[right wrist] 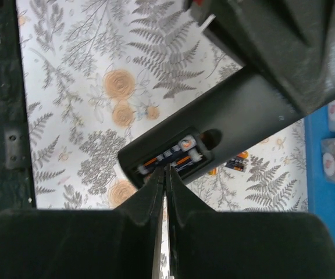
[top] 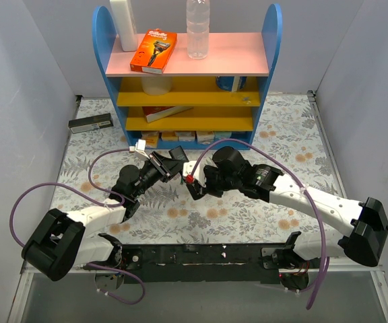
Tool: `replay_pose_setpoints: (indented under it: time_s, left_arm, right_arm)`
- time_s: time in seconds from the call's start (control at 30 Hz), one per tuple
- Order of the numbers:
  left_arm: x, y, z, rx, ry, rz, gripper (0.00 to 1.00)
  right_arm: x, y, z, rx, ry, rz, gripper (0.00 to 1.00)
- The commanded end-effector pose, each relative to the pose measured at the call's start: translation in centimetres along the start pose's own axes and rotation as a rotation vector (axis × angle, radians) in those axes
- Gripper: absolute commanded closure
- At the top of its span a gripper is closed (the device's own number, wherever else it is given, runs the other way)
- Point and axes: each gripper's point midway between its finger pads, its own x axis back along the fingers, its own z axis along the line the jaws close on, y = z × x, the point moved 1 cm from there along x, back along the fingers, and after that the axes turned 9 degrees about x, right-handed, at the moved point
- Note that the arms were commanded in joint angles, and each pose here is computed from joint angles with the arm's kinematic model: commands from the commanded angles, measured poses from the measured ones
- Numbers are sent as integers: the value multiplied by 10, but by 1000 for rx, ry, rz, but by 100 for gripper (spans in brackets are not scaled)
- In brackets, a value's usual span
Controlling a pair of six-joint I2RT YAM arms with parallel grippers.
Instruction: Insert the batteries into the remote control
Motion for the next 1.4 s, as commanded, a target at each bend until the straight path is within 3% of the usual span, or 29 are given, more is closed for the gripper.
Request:
replay_pose_setpoints:
  time_s: [0.0,0.3,0.47,0.6,0.63,0.7,0.73,1.03,1.37]
  left_arm:
    - [12,-19,-76,260,-198,134,100]
    - [12,-17,-71,224,-183,110,100]
    - [6,-10,-33,40,-49,59,100]
    - [11,9,0,-61,52,-46,100]
    - [13,14,6,-95,77,-68,100]
    - [19,21,20,-167,140,-102,100]
    - [24,27,30,-184,176,-142,100]
    - [81,66,73,-354,457,-381,100]
    - [119,90,26,-493,484,-511,100]
  right_arm:
    - [-13,-15,-31,-31,-134,47,92]
    - [-12,-5,-32,-95,-118,13,92]
    - [4,16,-33,-156,-115,-35,84]
    - [23,32,-35,-207,-141,-76,66]
    - [25,33,-34,-234,-143,-78,54]
    - [26,26,-30,-264,-141,-50,41]
    - [25,20,-26,-278,-131,-30,39]
    - [-4,-20,26,-371,29,83,34]
    - [-71,-23,107,-242,225,204,33]
